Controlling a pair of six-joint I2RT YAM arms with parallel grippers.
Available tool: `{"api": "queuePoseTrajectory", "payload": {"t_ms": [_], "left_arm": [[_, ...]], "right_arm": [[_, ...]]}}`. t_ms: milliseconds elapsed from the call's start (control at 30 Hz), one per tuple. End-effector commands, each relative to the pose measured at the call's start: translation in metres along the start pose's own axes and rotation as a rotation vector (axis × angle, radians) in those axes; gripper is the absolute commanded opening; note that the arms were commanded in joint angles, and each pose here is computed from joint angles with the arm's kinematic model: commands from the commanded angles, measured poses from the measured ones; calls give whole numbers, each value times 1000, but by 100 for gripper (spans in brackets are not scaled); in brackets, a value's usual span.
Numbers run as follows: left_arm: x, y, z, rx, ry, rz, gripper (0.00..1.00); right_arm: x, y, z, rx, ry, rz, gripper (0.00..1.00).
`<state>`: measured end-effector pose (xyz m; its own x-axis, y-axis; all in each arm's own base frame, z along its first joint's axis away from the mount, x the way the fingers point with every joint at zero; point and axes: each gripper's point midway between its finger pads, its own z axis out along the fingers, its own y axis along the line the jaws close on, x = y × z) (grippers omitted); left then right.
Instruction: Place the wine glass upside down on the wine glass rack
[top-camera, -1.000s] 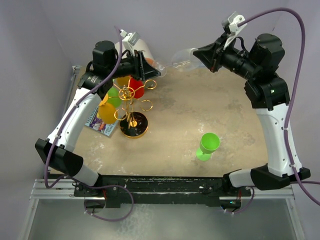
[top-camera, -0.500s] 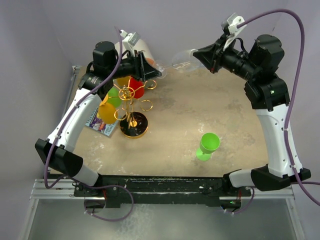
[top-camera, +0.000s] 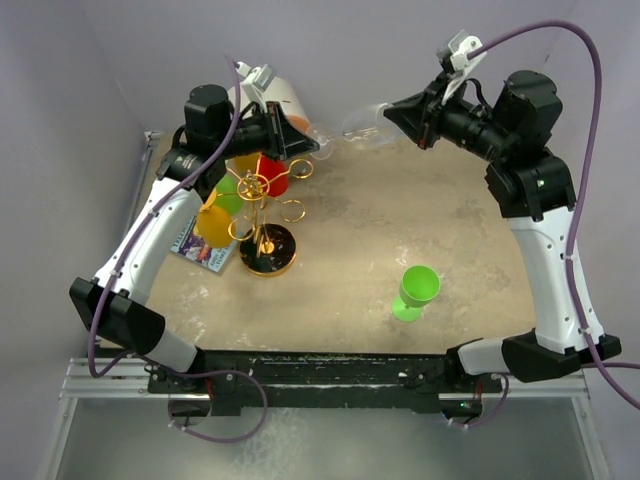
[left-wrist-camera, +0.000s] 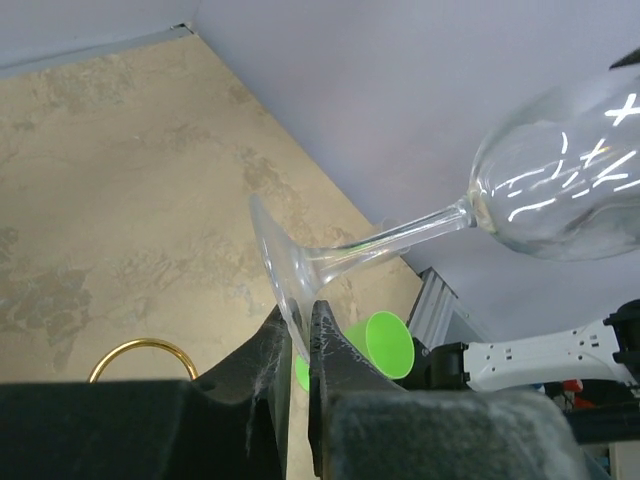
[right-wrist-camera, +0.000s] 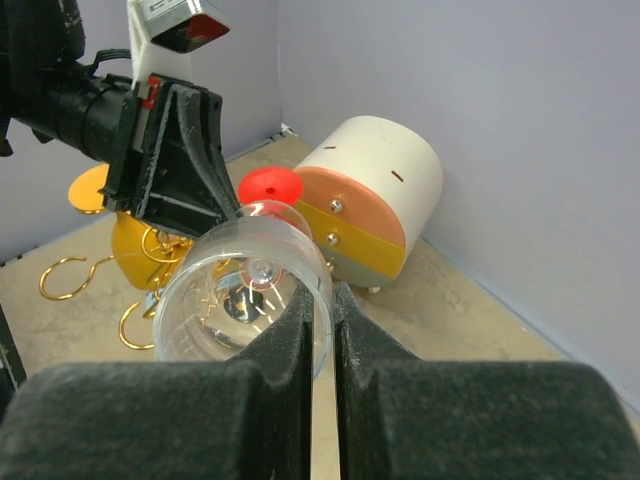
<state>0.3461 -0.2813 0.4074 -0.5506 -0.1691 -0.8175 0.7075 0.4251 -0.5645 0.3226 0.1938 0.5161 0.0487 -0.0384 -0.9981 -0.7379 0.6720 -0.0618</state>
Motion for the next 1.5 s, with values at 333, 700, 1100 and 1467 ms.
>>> {"api": "queuePoseTrajectory", "payload": {"t_ms": [333,700,1100,1467], "left_arm": [[-25,-23,-27,48,-74,13,0],[-44,-18,-53,-52,-138,91,0],[-70,-29,-87,-255,-171,502,0],[-53,-41,-88,-319,-57,867,0]], "right_arm": [[-16,20,-11,-86,-72,-55,25],[-29,25,-33,-105,-101,-65,64],[-39,-8,-82,111,-125,-72,78],[-10,-53,-110,340,-64,-42,84]]}}
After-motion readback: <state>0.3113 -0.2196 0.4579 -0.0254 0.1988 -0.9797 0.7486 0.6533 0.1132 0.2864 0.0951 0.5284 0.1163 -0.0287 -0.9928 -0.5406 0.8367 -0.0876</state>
